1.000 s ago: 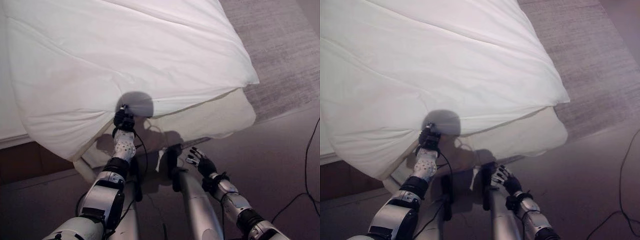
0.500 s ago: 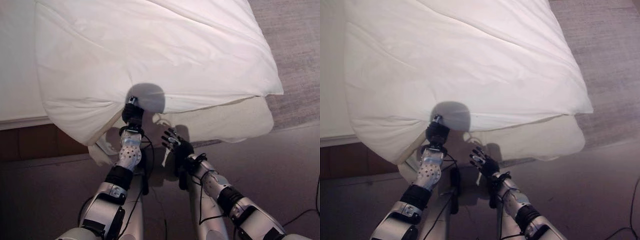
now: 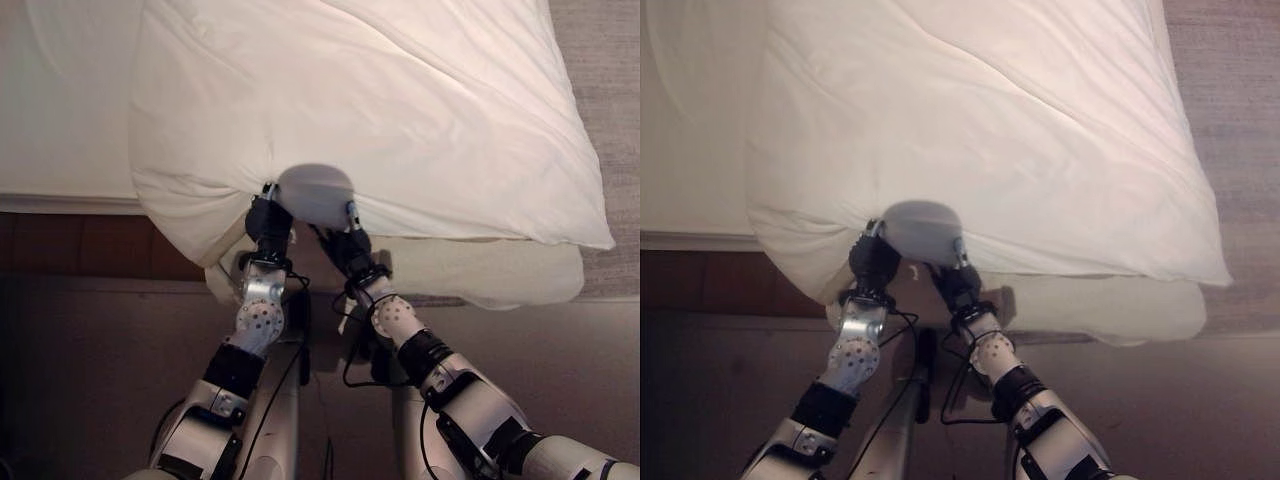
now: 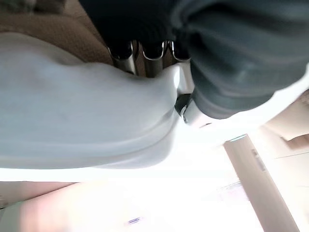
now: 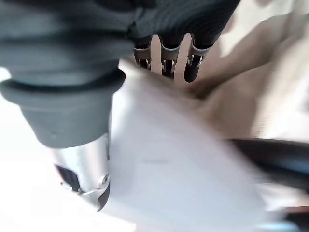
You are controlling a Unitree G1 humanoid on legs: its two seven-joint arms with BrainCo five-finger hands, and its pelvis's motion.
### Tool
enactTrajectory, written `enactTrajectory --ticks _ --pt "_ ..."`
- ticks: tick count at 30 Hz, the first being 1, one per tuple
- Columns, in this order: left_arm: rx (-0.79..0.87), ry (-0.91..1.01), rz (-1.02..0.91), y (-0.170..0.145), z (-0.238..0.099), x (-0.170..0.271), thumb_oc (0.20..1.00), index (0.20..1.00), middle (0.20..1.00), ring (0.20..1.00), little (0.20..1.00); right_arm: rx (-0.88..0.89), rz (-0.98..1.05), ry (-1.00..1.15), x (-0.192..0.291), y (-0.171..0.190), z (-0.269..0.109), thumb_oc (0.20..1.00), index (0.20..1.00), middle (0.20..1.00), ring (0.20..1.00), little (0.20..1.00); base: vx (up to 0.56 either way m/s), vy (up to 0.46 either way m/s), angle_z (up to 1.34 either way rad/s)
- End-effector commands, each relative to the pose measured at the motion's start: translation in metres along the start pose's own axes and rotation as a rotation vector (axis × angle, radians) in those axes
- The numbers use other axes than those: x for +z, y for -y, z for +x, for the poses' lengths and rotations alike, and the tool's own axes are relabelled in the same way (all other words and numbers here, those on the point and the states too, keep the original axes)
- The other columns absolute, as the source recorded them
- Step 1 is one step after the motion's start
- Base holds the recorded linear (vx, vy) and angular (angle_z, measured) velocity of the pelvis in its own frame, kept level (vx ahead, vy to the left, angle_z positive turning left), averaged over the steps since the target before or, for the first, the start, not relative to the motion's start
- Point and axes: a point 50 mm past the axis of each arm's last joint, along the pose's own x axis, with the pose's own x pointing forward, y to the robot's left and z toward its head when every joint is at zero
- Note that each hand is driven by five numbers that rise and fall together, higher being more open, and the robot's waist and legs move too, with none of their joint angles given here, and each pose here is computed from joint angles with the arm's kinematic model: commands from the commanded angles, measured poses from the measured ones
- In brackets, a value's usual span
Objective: Make the bed
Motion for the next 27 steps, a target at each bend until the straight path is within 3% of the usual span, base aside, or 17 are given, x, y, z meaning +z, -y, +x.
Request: enactTrajectory --ticks 1,12,27 --pt "-0.172 0.258 -0.010 0.039 -0.001 0.044 0.200 0.200 0.200 0.200 0.200 0.119 0.082 0.166 0.025 -0.028 0.000 1.000 1.000 1.000 1.000 1.000 0.02 0.037 0.07" --pt "-0.048 0.460 0.121 0.022 -0.005 0.091 0.200 0.200 0.200 0.200 0.200 0.262 0.014 0.301 0.070 -0.040 -0.021 1.000 1.000 1.000 1.000 1.000 0.00 0.000 0.00" --pt "0.166 0.650 0.145 -0.003 -0.010 0.131 0.200 0.200 0.200 0.200 0.200 0.066 -0.041 0.492 0.127 -0.002 -0.042 1.000 1.000 1.000 1.000 1.000 0.01 -0.002 0.00"
